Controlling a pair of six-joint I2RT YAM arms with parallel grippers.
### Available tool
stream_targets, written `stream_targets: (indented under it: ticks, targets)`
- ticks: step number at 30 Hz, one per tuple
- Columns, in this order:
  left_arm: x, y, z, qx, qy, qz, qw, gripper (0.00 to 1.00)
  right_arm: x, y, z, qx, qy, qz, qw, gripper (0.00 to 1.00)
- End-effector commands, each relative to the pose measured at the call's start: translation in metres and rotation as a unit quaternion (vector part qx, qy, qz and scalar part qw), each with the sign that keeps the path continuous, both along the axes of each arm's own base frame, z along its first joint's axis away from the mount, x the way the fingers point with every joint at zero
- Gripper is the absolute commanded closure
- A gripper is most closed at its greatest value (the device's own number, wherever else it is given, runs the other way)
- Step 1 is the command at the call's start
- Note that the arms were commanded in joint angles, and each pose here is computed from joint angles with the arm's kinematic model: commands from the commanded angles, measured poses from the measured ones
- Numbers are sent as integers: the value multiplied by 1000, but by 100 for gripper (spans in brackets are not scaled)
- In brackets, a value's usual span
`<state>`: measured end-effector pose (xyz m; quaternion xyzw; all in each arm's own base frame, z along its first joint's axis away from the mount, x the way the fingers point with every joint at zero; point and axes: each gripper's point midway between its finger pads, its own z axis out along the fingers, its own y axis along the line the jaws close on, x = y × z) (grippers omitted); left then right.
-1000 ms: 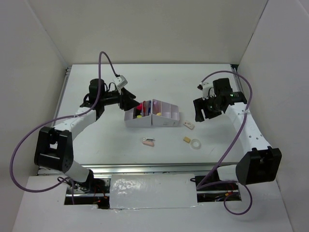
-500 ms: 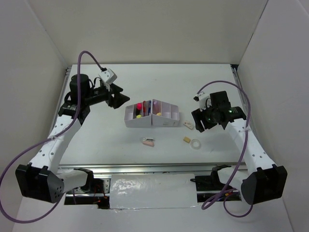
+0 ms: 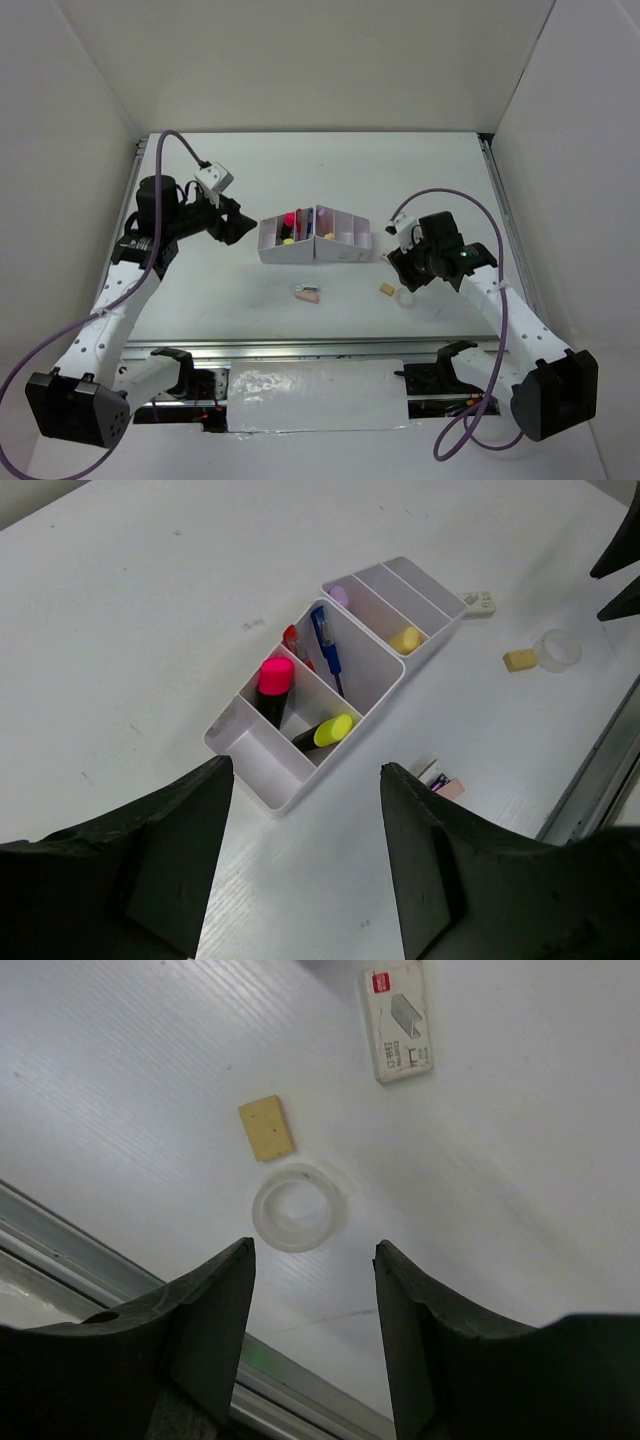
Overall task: Sort the stationery into containers
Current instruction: Pick up the stapler from the storage box.
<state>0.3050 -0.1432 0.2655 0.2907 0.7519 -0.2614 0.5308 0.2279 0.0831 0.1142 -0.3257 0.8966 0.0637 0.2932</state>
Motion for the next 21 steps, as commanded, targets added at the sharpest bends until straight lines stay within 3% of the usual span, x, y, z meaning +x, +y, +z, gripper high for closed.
stream_targets:
  ticks: [1,6,9,16,21]
  targets:
    - [-6,-2,18,0,-35,-8,999,27,9,-6,-1,-2,-20,-13,1000,42]
    - [-14,-3,13,-4,-33,-7,999,28,12,-18,-22,-51,-9,0,999,48]
    - [-22,-1,5,-17,-21,-11,1000,27,9,-12,-21,-39,-2,15,999,51]
    - [-34,-2,5,-19,-11,-17,1000,25,3,61,24,49,-53,103,992,51]
    - [-25,13,12,-33,5,22,999,22,11,108,34,47,-77,159,983,49]
